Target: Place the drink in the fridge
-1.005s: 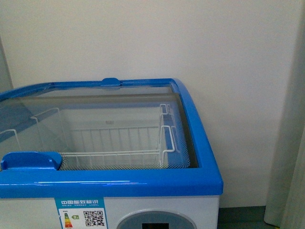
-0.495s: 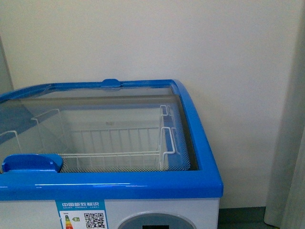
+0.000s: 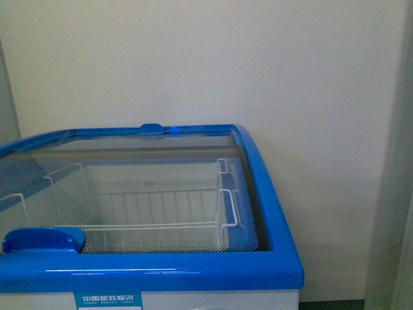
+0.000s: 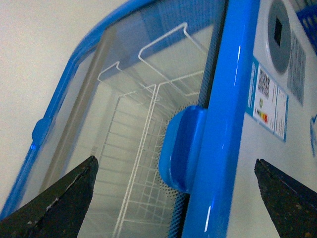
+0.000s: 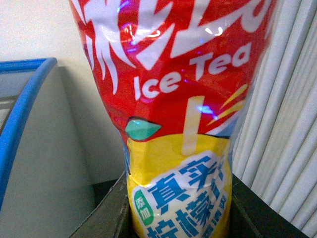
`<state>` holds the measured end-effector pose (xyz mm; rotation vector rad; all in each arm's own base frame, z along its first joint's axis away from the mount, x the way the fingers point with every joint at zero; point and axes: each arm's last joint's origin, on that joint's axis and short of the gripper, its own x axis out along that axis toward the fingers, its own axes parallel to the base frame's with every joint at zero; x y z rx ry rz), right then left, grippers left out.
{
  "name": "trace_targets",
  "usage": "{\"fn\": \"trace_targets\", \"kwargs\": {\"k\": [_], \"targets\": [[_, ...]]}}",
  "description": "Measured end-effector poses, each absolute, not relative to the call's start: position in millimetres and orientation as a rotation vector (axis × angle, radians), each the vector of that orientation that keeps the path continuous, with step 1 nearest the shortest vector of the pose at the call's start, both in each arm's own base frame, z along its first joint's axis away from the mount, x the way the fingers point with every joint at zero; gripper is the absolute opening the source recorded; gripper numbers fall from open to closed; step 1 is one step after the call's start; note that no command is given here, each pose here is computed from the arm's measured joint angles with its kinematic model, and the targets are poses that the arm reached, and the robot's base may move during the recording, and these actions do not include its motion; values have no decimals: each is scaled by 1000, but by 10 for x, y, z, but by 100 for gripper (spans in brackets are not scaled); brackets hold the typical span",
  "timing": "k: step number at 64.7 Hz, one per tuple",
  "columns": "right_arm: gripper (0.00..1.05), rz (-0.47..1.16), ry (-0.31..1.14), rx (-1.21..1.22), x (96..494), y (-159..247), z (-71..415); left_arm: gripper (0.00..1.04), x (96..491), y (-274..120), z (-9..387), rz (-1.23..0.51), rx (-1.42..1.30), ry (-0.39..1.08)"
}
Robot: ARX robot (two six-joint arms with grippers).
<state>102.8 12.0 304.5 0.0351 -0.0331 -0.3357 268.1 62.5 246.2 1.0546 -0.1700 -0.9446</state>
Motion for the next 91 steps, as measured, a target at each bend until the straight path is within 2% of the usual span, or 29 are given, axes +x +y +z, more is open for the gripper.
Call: {"fn": "trace_targets", "kwargs": {"k": [6,15,28,61,66,80,85,91], "targets": [[36,-336,-33,35,1028,120,3045,97,2879,587,2510,-987,1167,-206],[36,-336,-33,35,1028,120,3045,97,3066,476,2533,-1014,1195,-237],[36,-336,-33,35,1028,119,3045,97,3248,361,2435,-1061,1169,-145],[36,-336,-33,35,1028,120,3045,97,3744,161,2475,-1030,1111,-119],[36,-336,-33,35,1028,120,3045,97,3928,90,2553,-959,1145,-146],[36,-336,-33,35,1028,119,3045,97,4577,-196,2893,-533,1184,-275],[36,-336,-33,35,1028,120,3045,97,4661,-321,3119,-362,1050,-336],[36,-336,-33,35,1028,120,3045,97,4649,-385,3279,-280,844,-324]]}}
